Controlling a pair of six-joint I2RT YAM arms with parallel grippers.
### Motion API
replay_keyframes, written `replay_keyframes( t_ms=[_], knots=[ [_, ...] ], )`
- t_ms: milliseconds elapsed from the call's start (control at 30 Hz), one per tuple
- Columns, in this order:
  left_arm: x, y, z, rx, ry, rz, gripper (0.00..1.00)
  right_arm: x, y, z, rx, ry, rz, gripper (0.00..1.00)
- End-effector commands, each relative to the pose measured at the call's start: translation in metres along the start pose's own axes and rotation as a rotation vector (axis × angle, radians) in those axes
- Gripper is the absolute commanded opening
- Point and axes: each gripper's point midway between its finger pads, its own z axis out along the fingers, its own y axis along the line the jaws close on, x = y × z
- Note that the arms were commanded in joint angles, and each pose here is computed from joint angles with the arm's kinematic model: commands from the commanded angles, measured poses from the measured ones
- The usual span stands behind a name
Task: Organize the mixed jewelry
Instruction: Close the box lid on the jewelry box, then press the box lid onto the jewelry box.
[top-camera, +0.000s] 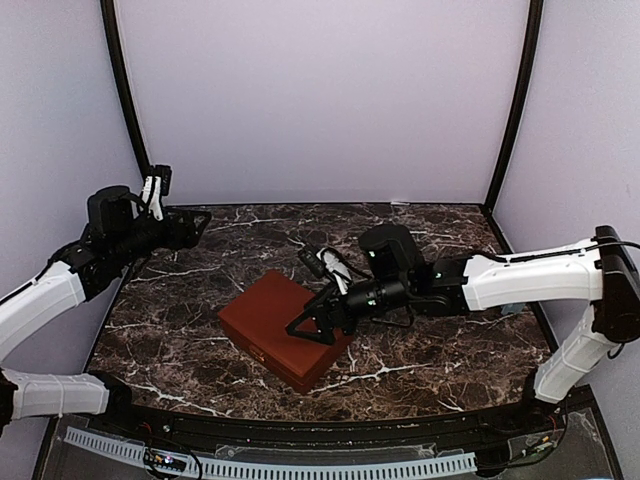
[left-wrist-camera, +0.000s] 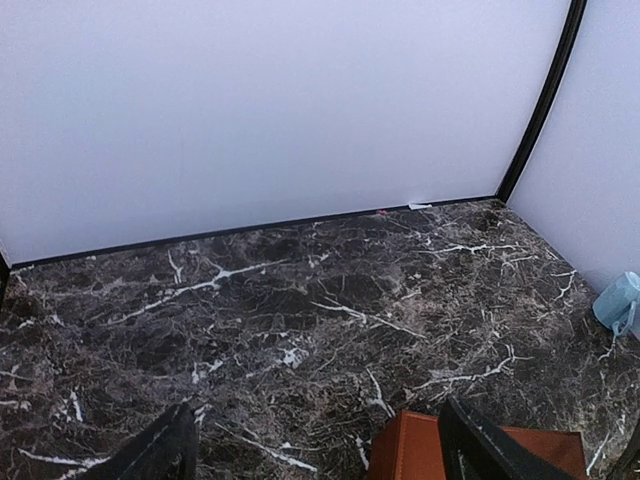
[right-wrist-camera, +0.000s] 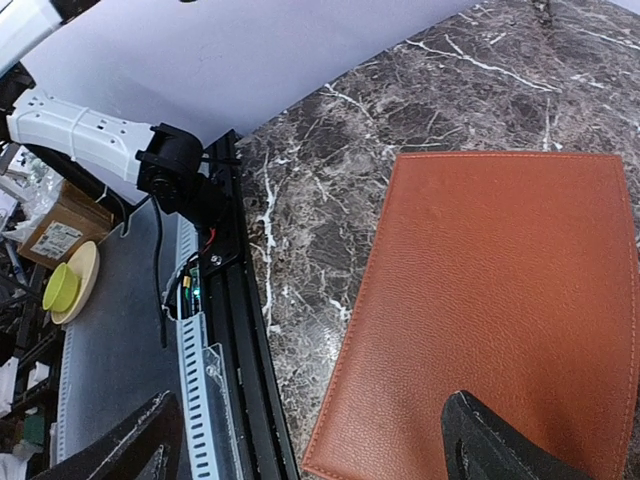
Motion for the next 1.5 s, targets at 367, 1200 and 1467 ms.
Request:
replay_keyframes(
  t_ms=[367,1200,1467],
  knots=[
    [0.117,-0.046,-0.019,0.176,0.226,-0.542,0.84,-0.038,-0.098,-0.03,0.355,-0.17,0.153,0.95],
    [0.228,-0.042,-0.01,0.048,0.536,-0.558,0.67,0.04,-0.03,0.059,0.016,0.099,0.06,0.48],
    [0.267,-0.032,-0.019,-0.024,0.628,-0.581,0.44,0.094,-0.054,0.073,0.048,0.209,0.153,0.47]
  ],
)
